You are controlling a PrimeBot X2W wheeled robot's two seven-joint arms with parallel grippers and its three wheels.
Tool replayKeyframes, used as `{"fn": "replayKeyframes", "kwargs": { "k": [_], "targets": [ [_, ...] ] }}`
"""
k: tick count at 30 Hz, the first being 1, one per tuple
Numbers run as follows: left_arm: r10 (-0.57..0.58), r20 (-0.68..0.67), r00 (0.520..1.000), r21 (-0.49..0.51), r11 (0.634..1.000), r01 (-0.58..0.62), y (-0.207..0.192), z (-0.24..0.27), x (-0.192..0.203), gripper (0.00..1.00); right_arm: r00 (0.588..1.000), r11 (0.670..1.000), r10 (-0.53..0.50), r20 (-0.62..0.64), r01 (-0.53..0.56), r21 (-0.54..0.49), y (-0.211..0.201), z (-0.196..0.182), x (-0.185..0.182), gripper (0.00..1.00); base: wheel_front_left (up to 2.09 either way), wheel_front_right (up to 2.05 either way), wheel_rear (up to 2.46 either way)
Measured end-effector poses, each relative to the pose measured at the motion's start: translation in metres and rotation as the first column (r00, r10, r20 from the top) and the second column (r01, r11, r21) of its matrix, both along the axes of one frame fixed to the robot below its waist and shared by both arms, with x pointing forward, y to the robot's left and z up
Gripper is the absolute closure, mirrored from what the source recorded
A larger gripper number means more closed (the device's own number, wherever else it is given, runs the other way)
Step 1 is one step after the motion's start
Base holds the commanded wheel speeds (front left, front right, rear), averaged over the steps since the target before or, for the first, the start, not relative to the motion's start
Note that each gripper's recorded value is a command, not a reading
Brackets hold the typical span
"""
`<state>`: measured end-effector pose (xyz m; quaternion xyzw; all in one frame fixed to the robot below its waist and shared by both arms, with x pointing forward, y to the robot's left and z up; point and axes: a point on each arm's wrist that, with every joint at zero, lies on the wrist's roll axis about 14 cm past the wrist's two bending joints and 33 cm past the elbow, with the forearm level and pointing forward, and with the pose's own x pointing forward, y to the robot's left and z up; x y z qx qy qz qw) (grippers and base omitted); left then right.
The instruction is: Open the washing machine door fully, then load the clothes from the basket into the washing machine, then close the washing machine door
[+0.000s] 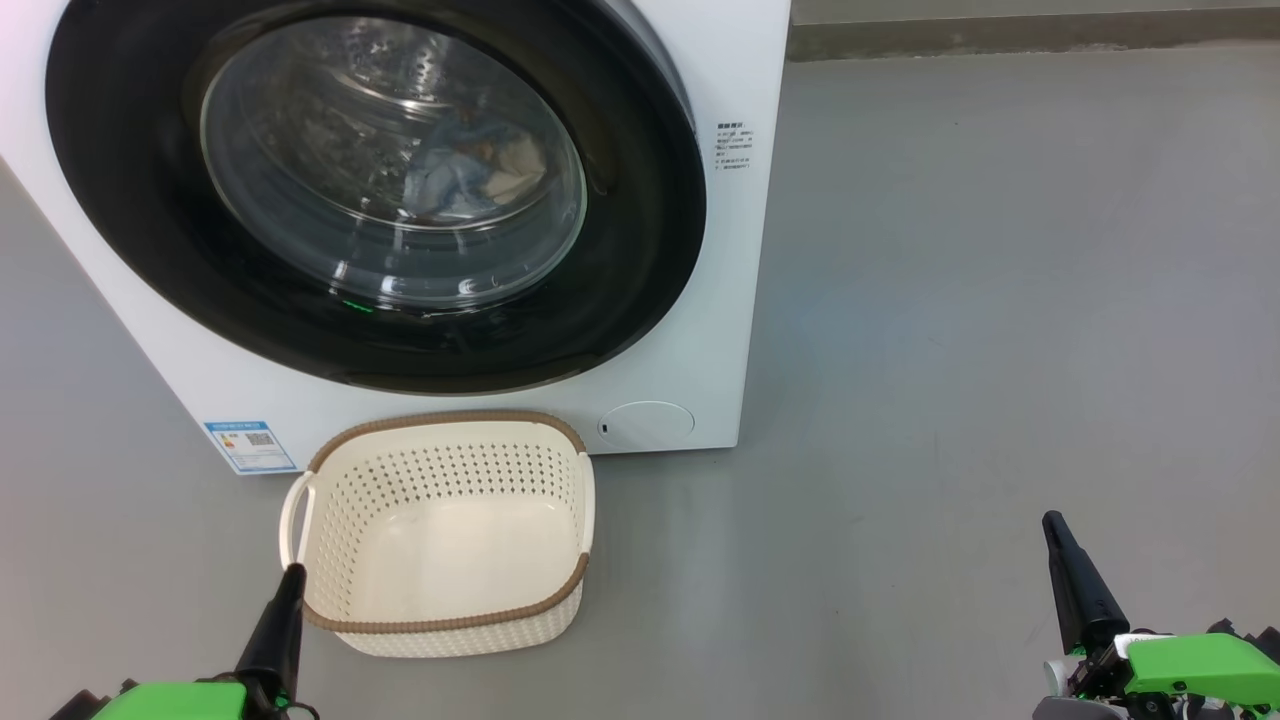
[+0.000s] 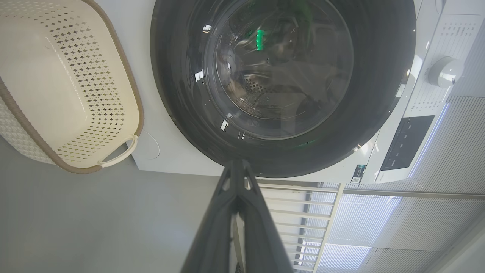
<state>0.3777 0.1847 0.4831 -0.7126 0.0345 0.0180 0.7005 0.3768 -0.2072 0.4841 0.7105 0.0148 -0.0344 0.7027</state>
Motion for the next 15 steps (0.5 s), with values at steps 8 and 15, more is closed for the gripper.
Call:
{"fn": "replayKeyframes", "kwargs": {
  "k": [8, 15],
  "targets": [
    [0.0, 0.0, 1.0, 0.0, 1.0, 0.0, 0.0, 0.0, 0.0, 1.0, 1.0, 1.0, -0.002, 0.0, 0.002, 0.001, -0.0004, 0.0, 0.0, 1.0, 0.0, 0.0, 0.0],
    [0.0, 0.0, 1.0, 0.0, 1.0, 0.0, 0.0, 0.0, 0.0, 1.0, 1.0, 1.0, 0.002, 0.0, -0.002, -0.001, 0.0003, -0.0001, -0.0001, 1.0, 0.0, 0.0, 0.0]
  ]
}}
